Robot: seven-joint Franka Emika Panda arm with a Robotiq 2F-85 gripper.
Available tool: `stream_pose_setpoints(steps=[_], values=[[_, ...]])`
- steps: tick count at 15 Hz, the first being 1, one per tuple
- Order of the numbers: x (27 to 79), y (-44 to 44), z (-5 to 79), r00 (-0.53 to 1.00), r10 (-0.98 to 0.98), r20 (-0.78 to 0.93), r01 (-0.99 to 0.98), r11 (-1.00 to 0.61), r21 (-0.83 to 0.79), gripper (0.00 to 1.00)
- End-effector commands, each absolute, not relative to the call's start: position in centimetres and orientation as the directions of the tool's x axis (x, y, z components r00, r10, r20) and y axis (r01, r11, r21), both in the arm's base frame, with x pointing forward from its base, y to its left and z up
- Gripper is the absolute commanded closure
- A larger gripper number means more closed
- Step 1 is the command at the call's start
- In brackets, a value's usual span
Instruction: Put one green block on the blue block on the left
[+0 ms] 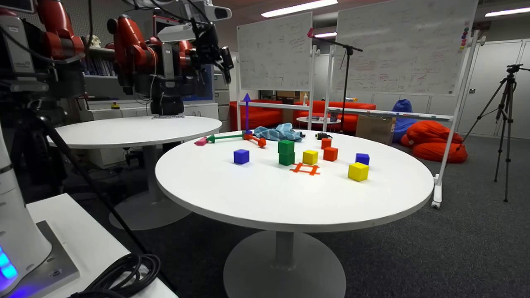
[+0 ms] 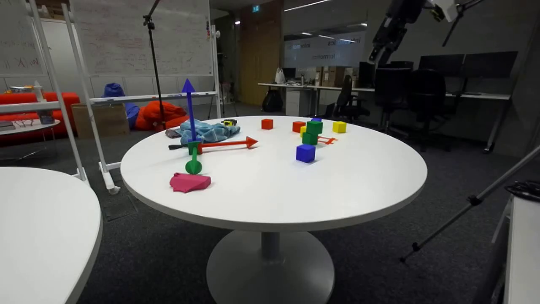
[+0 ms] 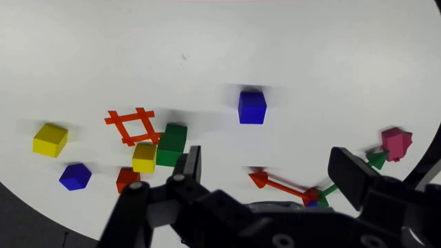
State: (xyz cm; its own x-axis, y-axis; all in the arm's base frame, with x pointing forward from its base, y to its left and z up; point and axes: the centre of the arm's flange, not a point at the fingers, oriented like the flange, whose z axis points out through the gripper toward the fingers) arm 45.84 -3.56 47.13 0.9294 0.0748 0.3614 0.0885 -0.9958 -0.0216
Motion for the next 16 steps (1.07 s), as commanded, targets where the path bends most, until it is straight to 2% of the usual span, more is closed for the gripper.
stream_pose_setpoints(steps=[1,10,16], values=[[52.3,-3.7,48.2,0.939,0.042,0.341,0.045,-0.999,-0.001,0.0],[62.7,-5.7,44.2,0.985,-0.029,0.171,-0.027,-1.0,-0.014,0.0],[67.8,-7.0,40.8,0.997,-0.032,0.069,-0.032,-0.999,-0.005,0.0]])
